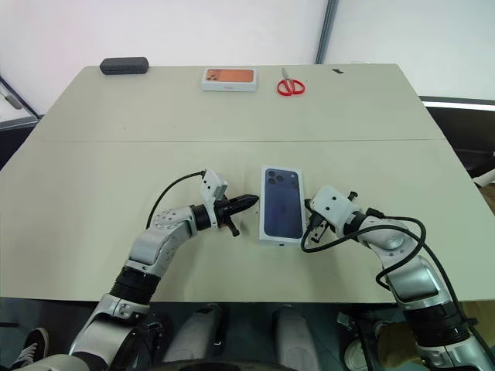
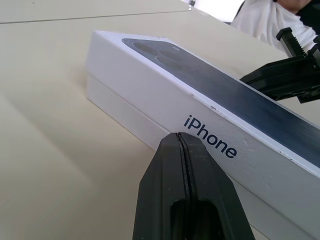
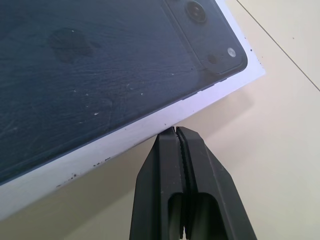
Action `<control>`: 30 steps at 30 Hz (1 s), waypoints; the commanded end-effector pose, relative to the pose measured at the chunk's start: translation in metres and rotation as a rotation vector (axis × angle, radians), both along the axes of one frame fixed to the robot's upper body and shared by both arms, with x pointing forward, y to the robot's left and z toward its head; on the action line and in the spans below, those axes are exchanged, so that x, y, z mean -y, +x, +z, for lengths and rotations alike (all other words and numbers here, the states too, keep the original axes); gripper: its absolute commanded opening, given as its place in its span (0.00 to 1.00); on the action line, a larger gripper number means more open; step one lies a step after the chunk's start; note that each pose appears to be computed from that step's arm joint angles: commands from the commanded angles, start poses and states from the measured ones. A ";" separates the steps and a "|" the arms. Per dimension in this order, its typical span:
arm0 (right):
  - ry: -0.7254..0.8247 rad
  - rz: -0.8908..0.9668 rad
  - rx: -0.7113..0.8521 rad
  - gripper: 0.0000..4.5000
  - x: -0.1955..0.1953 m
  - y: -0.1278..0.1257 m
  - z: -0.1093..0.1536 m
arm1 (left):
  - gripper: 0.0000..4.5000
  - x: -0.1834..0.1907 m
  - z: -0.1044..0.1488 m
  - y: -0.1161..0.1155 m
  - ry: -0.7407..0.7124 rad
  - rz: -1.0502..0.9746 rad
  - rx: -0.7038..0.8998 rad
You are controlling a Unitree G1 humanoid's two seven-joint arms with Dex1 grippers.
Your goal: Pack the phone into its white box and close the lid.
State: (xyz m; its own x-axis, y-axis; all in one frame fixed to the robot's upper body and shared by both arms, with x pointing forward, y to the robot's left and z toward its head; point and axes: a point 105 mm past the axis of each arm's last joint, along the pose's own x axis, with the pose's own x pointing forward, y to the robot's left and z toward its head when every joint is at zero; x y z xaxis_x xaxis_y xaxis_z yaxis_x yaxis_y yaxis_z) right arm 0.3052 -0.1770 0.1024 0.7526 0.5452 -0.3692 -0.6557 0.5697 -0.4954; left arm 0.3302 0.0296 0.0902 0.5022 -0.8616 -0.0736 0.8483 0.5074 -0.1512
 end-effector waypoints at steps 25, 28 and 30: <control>0.123 0.060 0.180 0.01 -0.018 0.018 0.063 | 0.00 -0.012 0.031 0.010 -0.023 0.029 0.075; 0.169 0.153 0.148 0.01 -0.040 0.005 0.063 | 0.00 -0.010 0.051 0.014 -0.067 0.019 0.096; 0.205 0.226 0.077 0.01 -0.054 -0.008 0.054 | 0.00 -0.008 0.066 0.018 -0.100 0.017 0.108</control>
